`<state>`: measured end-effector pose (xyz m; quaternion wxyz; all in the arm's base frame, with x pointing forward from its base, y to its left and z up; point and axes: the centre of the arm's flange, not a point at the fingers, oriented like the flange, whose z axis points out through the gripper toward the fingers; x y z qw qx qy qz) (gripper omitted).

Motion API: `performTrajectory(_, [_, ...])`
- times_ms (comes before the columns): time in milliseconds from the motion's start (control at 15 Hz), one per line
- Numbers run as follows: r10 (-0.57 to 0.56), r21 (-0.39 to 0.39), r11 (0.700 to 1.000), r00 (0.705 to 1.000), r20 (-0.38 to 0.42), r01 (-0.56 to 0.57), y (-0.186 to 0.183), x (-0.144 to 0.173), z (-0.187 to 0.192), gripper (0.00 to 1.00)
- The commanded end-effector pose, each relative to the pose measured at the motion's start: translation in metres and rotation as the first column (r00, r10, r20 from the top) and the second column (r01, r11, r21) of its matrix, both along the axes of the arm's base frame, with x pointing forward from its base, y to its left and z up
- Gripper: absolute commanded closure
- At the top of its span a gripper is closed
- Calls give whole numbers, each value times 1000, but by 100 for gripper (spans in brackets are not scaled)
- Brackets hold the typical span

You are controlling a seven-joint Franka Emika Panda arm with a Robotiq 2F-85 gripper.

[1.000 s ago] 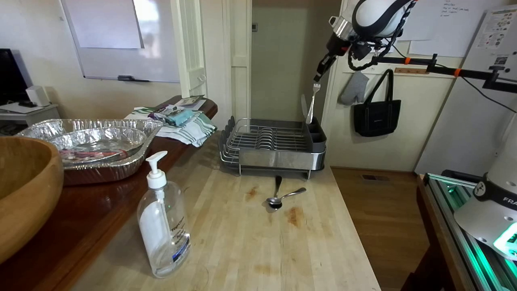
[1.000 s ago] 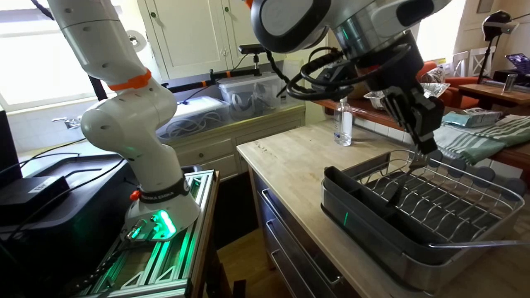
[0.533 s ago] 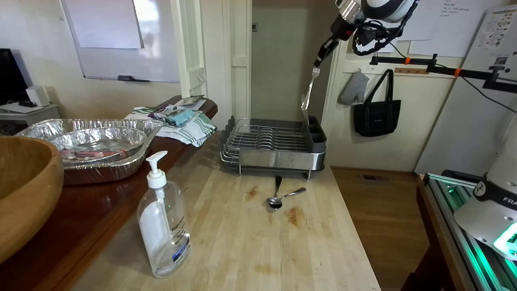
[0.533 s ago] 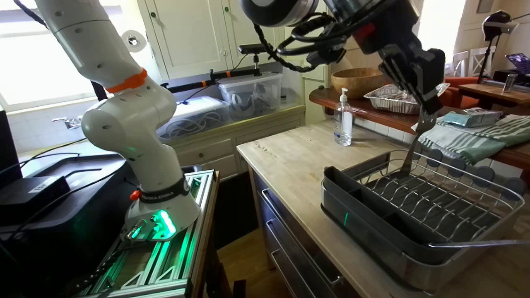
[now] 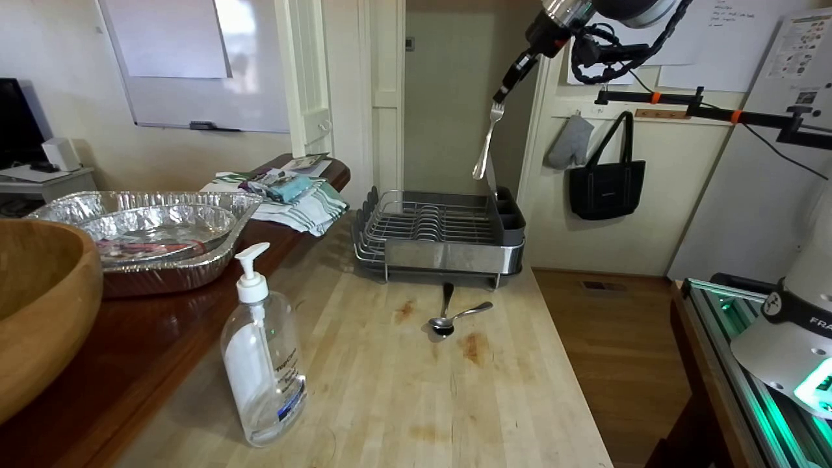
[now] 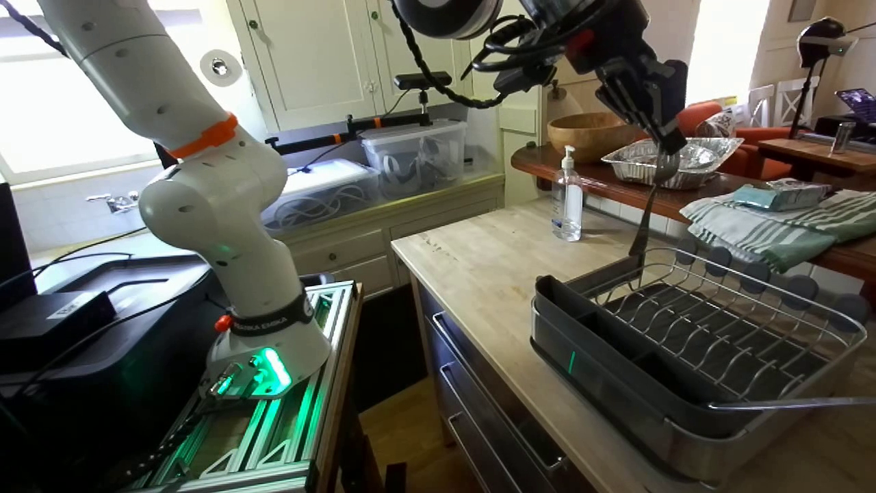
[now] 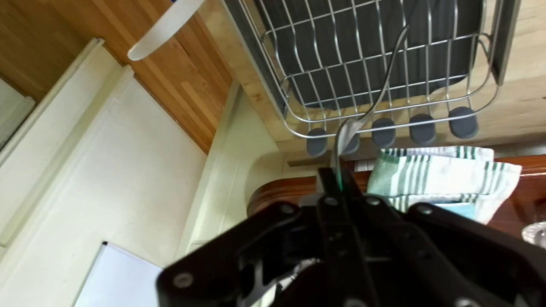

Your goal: Place the spoon in its rightful place

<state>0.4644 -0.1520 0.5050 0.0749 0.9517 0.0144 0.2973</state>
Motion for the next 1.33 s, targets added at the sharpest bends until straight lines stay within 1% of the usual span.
performTrajectory(0, [71, 1, 997, 997, -4, -71, 46, -3, -13, 99])
performTrajectory(400, [203, -20, 978, 976, -81, -205, 116, 4, -37, 99])
performTrajectory(667, [275, -44, 958, 950, -148, -285, 150, 8, -58, 99])
performTrajectory(933, [341, -65, 928, 908, -242, -366, 176, 7, -77, 99])
performTrajectory(1267, [373, -48, 904, 837, -401, -425, 196, 9, -106, 99])
